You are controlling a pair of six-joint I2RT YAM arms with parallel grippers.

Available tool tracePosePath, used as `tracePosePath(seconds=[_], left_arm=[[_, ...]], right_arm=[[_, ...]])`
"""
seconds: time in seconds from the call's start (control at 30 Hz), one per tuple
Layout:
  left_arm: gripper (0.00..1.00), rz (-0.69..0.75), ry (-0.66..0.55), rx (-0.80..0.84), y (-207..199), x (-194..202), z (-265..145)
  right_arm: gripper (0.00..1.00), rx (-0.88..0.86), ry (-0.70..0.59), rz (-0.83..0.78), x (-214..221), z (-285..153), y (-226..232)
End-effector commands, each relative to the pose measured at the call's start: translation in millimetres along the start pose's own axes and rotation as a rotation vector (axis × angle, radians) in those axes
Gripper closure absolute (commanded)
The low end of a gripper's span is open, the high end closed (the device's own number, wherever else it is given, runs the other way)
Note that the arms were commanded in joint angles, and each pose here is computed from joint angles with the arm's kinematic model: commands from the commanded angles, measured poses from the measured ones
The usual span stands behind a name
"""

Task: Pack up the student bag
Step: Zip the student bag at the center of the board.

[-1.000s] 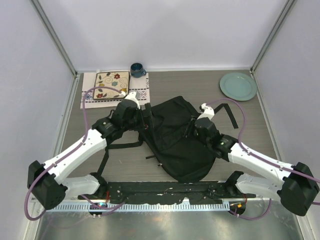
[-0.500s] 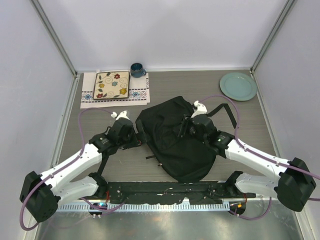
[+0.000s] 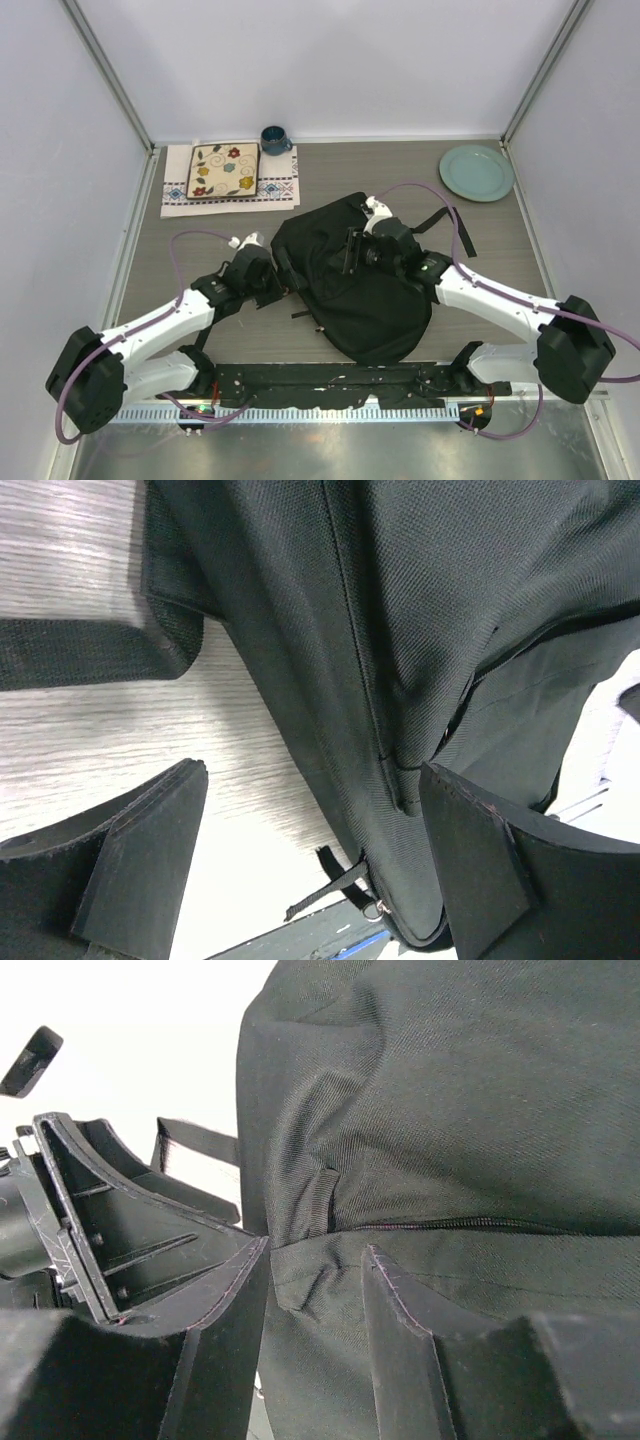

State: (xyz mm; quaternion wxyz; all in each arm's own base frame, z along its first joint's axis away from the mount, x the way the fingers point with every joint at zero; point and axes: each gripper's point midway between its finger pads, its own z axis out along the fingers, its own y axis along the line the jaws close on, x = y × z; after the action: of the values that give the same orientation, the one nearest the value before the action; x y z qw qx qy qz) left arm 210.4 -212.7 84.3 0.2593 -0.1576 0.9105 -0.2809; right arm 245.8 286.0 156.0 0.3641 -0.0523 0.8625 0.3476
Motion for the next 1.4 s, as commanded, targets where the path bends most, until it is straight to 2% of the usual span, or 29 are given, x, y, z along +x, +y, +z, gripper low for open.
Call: tracePosePath(seconds=[0.0, 0.17, 0.4, 0.47, 0.53, 0.57, 0.63, 0.67, 0.8, 1.03, 1.23, 1.37], left_arm=[[0.11, -0.052, -0.046, 0.107, -28, -13, 7], [0.12, -0.066, -0.05, 0.116, -30, -15, 14], [0.21, -0.08, -0.015, 0.141, -31, -7, 22], [0.31, -0.08, -0.01, 0.154, -34, -6, 27], [0.34, -0.082, 0.001, 0.151, -33, -4, 30], [0.4, -0.081, -0.001, 0.157, -35, -4, 31], [0.43, -0.081, 0.001, 0.163, -36, -4, 32], [0.5, -0.081, 0.001, 0.166, -37, -4, 32], [0.62, -0.077, 0.001, 0.174, -39, -5, 33], [0.74, -0.066, 0.008, 0.195, -42, -4, 34], [0.83, -0.054, 0.024, 0.211, -45, 0, 36], [0.89, -0.052, 0.024, 0.22, -47, -1, 35]], right_arm=[[0.53, -0.091, 0.012, -0.02, -9, 9, 23], [0.53, -0.09, 0.057, -0.025, -2, 22, 22], [0.53, -0.115, 0.089, -0.033, 4, 38, 27], [0.53, -0.114, 0.099, -0.038, 7, 42, 27], [0.53, -0.109, 0.105, -0.046, 8, 45, 27], [0.53, -0.087, 0.113, -0.048, 11, 48, 22], [0.53, -0.068, 0.119, -0.053, 12, 51, 20], [0.54, -0.066, 0.121, -0.063, 13, 53, 19], [0.55, -0.026, 0.173, -0.072, 27, 59, 11], [0.57, 0.033, 0.19, -0.083, 37, 68, -1], [0.63, 0.097, 0.188, -0.088, 42, 76, -9], [0.76, 0.122, 0.194, -0.085, 46, 80, -14]])
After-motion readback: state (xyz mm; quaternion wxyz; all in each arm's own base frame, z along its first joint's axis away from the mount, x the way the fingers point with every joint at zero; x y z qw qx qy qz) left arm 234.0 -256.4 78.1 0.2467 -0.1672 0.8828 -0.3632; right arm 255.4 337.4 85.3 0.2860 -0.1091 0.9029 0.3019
